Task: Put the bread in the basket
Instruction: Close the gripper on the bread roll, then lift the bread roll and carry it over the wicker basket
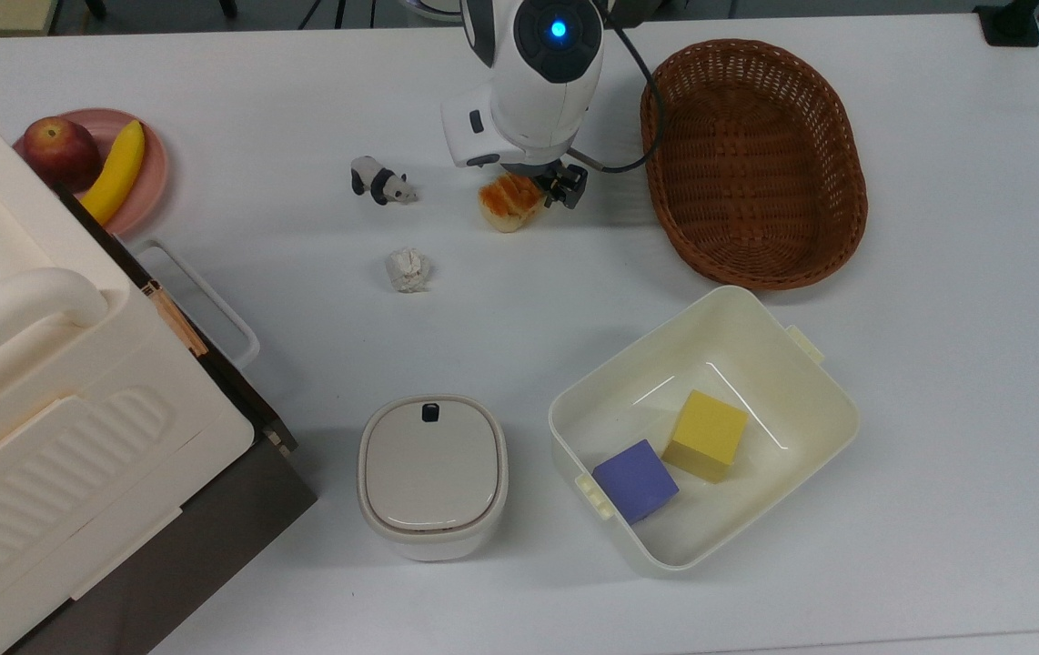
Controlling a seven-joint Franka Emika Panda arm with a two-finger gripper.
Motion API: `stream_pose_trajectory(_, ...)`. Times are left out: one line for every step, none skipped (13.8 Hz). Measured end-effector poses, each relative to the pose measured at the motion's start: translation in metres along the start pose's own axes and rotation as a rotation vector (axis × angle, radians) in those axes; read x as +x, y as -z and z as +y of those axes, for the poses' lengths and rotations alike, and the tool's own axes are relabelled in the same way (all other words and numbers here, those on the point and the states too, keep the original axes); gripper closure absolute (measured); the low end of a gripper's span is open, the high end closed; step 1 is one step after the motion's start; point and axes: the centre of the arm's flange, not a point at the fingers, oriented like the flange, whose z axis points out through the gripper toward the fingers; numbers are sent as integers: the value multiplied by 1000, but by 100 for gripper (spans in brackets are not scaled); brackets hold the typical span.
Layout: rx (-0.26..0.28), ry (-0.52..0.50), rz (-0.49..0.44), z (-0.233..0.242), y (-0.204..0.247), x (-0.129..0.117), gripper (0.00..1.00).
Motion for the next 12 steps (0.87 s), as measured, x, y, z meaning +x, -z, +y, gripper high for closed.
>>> stream_pose_trajectory(-1, 0, -1, 0, -1, 0, 0)
stream_pose_trajectory(-3, -3, -4, -1, -3, 0, 6)
stream_pose_trajectory(-6, -8, -8, -1, -5, 1, 23)
stream_pose_trajectory(-8, -9, -11, -1, -7, 1, 32)
stream_pose_trajectory(-9, -10, -12, -2, -8, 1, 44)
stream_pose_trajectory(-8, -10, -11, -2, -8, 1, 54)
stream_pose_trajectory(-7, -13, -10, -3, -7, 1, 64)
stream_pose_trajectory(-6, -15, -9, -3, -6, 2, 73)
stream_pose_trajectory(-6, -17, -8, -3, -6, 2, 82)
stream_pose_trajectory(-2, -22, -5, -3, -4, 2, 87)
stream_pose_trajectory(6, -26, 4, -4, -1, 4, 87)
stream_pose_trajectory(25, -30, 24, -7, 10, 8, 87)
